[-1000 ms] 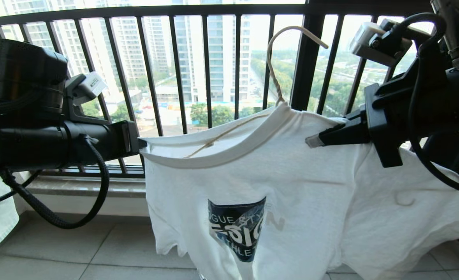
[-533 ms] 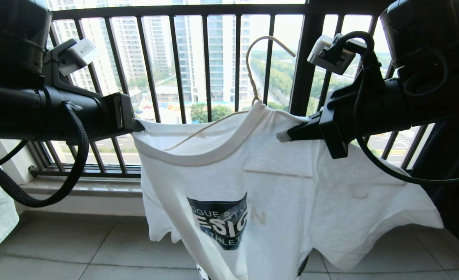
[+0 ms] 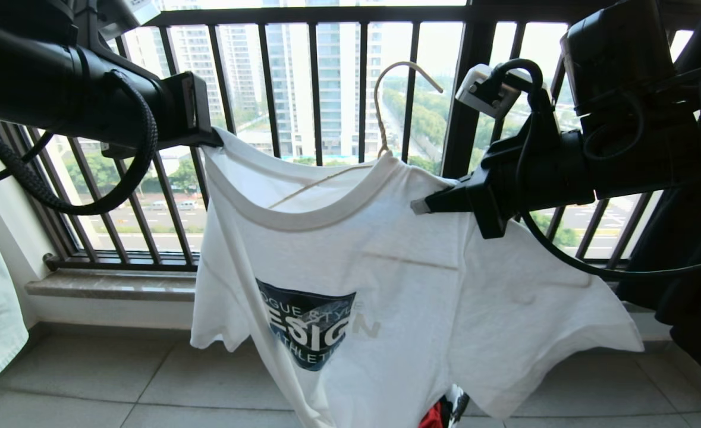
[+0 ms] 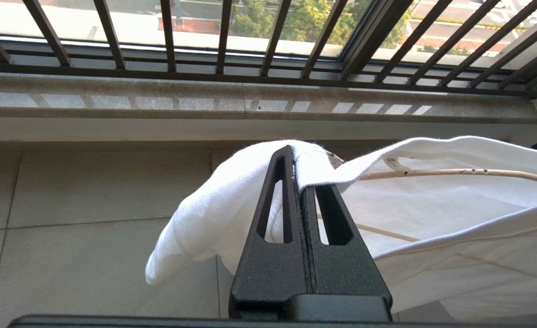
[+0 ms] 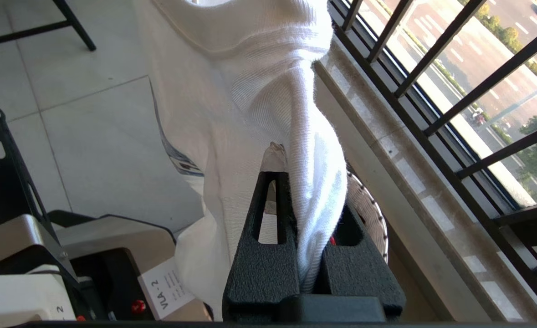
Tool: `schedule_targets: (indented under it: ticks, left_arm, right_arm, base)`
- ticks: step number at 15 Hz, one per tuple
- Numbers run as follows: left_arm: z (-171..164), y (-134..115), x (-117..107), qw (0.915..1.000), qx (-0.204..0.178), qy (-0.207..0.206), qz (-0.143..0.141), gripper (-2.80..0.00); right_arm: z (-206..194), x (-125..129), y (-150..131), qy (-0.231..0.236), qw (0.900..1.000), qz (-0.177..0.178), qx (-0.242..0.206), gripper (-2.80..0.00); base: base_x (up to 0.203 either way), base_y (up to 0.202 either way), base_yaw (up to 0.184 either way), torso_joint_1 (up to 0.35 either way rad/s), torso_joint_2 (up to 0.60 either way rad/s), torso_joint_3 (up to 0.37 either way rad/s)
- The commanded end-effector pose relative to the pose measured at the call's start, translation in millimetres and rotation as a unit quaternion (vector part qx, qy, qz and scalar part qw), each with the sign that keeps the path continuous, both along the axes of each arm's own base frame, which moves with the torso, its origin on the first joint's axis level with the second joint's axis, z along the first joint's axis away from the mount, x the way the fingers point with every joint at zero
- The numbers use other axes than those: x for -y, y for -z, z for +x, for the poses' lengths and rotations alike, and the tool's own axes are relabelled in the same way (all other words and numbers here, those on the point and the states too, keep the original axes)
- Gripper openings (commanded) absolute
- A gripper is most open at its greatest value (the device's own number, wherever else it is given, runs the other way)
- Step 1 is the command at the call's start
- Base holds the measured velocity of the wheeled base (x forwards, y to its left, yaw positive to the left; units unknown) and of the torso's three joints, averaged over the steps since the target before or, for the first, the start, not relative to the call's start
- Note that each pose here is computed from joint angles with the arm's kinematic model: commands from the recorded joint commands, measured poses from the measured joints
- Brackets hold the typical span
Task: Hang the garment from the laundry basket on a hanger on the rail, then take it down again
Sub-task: Hang the clothes on the clothes rack
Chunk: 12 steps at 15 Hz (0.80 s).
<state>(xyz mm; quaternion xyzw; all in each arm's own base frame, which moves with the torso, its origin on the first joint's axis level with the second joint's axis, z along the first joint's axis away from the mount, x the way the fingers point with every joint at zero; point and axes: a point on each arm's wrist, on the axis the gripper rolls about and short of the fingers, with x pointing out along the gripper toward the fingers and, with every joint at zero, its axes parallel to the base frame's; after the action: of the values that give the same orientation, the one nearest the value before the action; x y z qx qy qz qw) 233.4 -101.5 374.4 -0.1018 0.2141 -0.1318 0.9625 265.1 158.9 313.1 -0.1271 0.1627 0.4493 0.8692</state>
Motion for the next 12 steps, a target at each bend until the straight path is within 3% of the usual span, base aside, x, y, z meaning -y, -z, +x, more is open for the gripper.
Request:
schedule_targets:
  ticks: [1,4,6,9,12]
  left_arm:
    - [11,-3,11,1.0,-0.005,0.005,0.005,-2.8]
    - [19,1,21,0.9998,-0.006,0.016,0.006,-2.8]
    - [25,-3,29,0.9993,0.027,0.024,-0.01,-2.8]
    - [22,-3,47,0.9976,0.039,0.056,-0.008,-2.8]
    - [30,-9,60,0.9921,0.094,0.081,-0.023,-2.8]
  right_arm:
    - [2,-1,3,0.008,1.0,0.027,0.005,-2.8]
    - [6,-1,17,0.017,0.998,0.059,0.019,-2.8]
    - [5,0,22,0.014,0.996,0.089,0.019,-2.8]
    - [3,4,28,0.007,0.994,0.111,0.021,-2.8]
    - [-1,8,39,-0.017,0.992,0.123,0.017,-2.8]
  base:
    - [0.0,0.0,0.0,0.0,0.0,0.0]
    - [0.0,0.0,0.0,0.0,0.0,0.0]
    - [0.0,0.0,0.0,0.0,0.0,0.0]
    - [0.0,0.0,0.0,0.0,0.0,0.0]
    - [0.0,0.0,0.0,0.0,0.0,0.0]
